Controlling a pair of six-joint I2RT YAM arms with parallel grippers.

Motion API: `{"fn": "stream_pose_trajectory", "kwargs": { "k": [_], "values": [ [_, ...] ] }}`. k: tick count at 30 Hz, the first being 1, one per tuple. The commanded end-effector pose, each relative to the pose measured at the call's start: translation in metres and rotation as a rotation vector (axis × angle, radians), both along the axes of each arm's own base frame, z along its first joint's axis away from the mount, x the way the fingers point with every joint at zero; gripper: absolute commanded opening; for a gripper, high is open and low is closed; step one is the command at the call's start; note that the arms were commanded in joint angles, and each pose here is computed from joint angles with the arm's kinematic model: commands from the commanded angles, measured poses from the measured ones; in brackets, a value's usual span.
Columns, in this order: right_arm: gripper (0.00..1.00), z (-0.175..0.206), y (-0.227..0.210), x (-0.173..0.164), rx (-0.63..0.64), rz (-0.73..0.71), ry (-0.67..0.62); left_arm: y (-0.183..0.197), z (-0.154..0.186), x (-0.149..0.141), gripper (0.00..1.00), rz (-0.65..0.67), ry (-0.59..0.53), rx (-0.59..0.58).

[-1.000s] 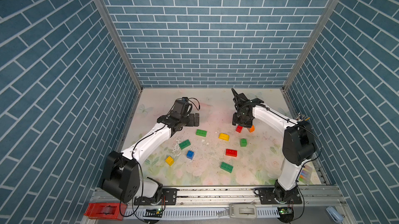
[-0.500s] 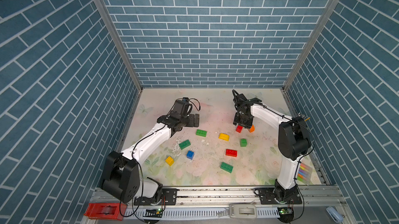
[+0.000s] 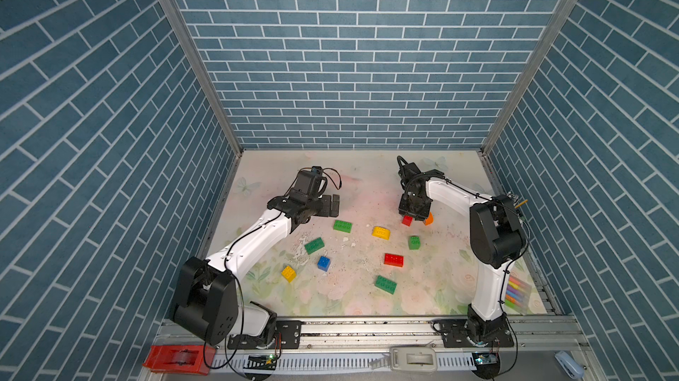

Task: Assemble an ice cream with lego
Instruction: Pick up the lego brick from the center of the board, then assemble the lego brick with the lego brick.

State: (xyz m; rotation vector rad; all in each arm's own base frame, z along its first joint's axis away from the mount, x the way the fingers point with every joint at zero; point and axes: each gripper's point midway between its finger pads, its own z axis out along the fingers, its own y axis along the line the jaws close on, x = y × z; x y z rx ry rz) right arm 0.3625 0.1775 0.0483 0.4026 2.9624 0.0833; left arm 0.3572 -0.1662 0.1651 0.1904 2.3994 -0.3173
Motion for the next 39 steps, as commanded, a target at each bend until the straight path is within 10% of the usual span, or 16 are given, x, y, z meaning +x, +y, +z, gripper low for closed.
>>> {"fn": "stream_pose_trajectory", "kwargs": {
  "k": [1,19,39],
  "values": [
    [0.46,-0.010,-0.003,-0.001,-0.001,-0.041,0.022,0.000,0.000,-0.003,1.00,-0.012,0.008,0.012],
    [0.19,0.034,-0.020,-0.035,0.007,0.201,-0.070,-0.003,0.004,-0.005,1.00,-0.024,0.009,-0.013],
    [0.15,0.046,-0.019,-0.093,0.056,0.399,-0.068,-0.008,-0.003,-0.004,1.00,0.000,0.029,-0.055]
  ]
}}
